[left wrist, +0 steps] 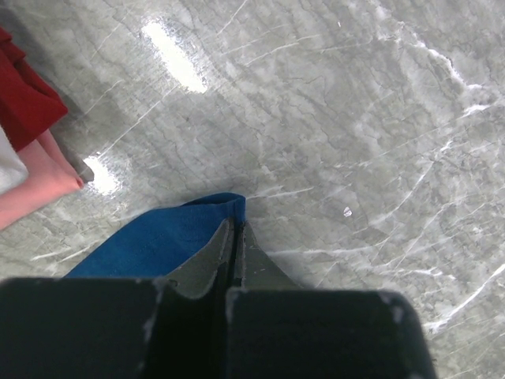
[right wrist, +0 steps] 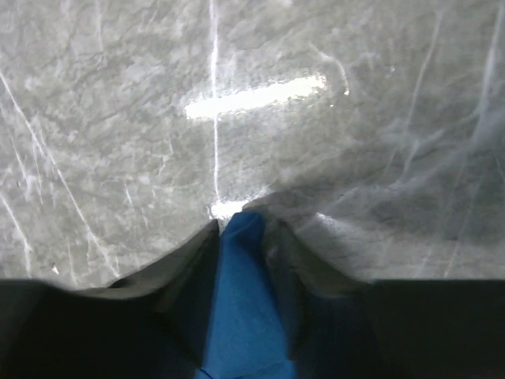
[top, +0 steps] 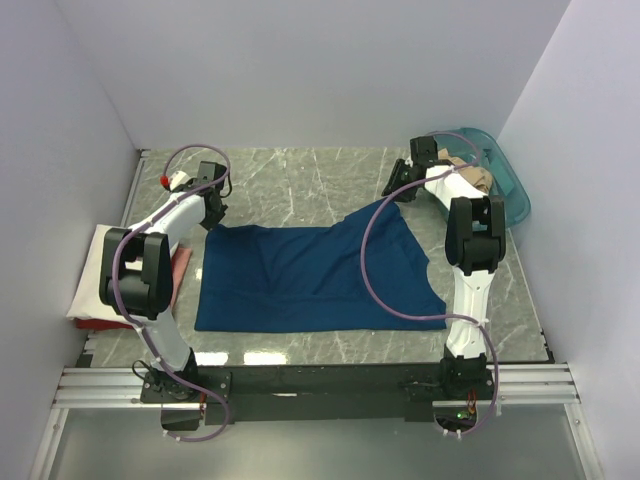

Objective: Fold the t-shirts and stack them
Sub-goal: Fold the tshirt, then flatten the tshirt out, then fold the tshirt

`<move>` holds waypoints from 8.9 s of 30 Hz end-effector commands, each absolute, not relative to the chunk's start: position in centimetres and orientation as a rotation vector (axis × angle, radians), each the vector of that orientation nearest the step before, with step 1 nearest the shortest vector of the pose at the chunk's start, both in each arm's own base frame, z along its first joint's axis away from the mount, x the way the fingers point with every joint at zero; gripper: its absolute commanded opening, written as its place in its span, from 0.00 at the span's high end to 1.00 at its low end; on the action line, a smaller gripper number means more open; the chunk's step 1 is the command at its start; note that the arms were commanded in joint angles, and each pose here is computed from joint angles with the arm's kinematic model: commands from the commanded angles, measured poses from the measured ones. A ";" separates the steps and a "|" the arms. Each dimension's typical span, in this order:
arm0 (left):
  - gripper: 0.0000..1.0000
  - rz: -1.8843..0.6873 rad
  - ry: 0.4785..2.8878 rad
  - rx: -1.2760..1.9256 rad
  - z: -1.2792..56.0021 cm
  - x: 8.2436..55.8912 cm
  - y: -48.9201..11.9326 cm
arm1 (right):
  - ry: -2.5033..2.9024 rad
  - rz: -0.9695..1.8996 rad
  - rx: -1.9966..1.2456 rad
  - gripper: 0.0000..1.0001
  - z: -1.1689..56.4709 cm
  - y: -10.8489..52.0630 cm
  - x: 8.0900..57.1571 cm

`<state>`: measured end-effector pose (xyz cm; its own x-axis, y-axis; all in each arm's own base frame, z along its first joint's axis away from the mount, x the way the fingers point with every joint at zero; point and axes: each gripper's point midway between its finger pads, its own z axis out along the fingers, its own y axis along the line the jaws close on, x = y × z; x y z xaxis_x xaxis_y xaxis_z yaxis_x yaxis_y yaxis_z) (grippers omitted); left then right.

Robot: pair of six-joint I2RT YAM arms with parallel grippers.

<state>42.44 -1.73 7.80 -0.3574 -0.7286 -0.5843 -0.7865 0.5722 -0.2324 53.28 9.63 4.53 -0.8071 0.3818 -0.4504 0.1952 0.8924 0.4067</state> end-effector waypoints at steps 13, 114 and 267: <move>0.99 0.118 2.133 -1.185 8.6 45.5 -0.4 | 2.401 0.557 0.413 1.00 9.2 9.6 55.3; 0.99 -0.211 1.908 -1.199 16.6 28.5 0.1 | 2.079 0.495 0.893 1.00 17.1 1.5 28.8; 0.62 0.244 2.152 -1.388 3.2 50.8 1.9 | 2.198 0.473 0.278 0.30 11.8 13.0 64.1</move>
<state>51.01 1.43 2.93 -0.3113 -0.7927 -0.5242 -0.8724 0.4571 -0.1732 62.40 12.51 10.22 -0.6562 0.3474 -0.6699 0.0786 0.9143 0.3972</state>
